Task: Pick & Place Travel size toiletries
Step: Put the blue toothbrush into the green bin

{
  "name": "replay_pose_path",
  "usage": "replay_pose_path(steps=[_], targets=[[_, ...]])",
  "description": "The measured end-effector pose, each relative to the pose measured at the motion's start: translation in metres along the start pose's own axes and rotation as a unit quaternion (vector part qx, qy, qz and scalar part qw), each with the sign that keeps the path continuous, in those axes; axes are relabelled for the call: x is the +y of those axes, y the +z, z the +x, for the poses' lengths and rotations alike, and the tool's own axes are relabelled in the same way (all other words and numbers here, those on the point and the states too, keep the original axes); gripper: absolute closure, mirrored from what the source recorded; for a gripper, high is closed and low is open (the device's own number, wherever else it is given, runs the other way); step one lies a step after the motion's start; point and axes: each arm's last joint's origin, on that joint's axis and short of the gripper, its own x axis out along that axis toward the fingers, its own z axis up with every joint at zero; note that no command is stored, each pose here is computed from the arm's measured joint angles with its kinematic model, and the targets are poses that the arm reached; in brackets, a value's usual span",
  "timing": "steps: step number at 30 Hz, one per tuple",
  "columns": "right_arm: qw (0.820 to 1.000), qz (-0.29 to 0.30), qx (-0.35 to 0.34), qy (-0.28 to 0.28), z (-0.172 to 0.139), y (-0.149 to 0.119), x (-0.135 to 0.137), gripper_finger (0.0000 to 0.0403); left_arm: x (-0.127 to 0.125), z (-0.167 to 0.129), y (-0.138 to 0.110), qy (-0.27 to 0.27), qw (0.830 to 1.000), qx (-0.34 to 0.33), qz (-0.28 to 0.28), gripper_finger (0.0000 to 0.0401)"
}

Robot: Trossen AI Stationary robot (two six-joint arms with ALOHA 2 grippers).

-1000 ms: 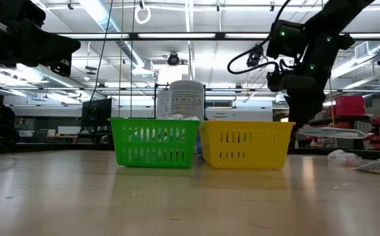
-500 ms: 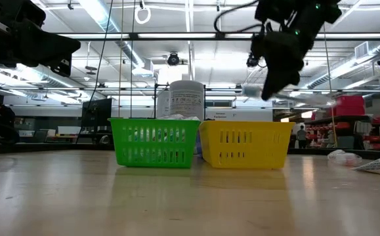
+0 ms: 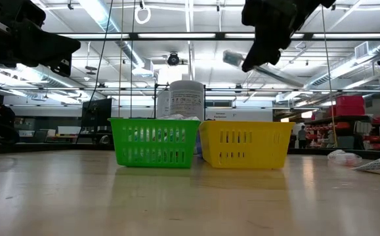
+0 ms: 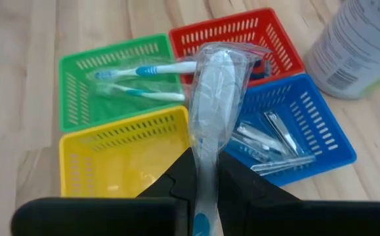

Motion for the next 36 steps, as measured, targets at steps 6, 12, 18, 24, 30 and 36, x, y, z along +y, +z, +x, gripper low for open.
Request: replay_pose_path(steps=[6, 12, 18, 24, 30, 36], targets=[[1.000, -0.012, -0.013, 0.005, 0.000, 0.002, 0.003, 0.0360, 0.000, 0.000, 0.000, 0.000, 1.000, 0.000, 0.000, 0.0374], [0.998, -0.052, -0.046, 0.008, -0.014, 0.025, 0.006, 0.0359, 0.000, 0.000, 0.000, 0.000, 1.000, 0.000, 0.000, 0.0374], [0.990, -0.118, -0.075, 0.016, -0.020, 0.049, 0.018, 0.0359, 0.000, 0.000, 0.000, 0.000, 1.000, 0.000, 0.000, 0.0374], [0.982, -0.175, -0.071, 0.026, -0.011, 0.057, 0.032, 0.0360, 0.000, 0.000, 0.000, 0.000, 1.000, 0.000, 0.000, 0.0374], [0.975, -0.209, -0.070, 0.034, -0.005, 0.061, 0.042, 0.0358, 0.000, 0.000, 0.000, 0.000, 1.000, 0.000, 0.000, 0.0374], [0.944, -0.321, -0.072, 0.032, 0.000, 0.062, 0.049, 0.0360, 0.000, 0.000, 0.000, 0.000, 1.000, 0.000, 0.000, 0.0374]])
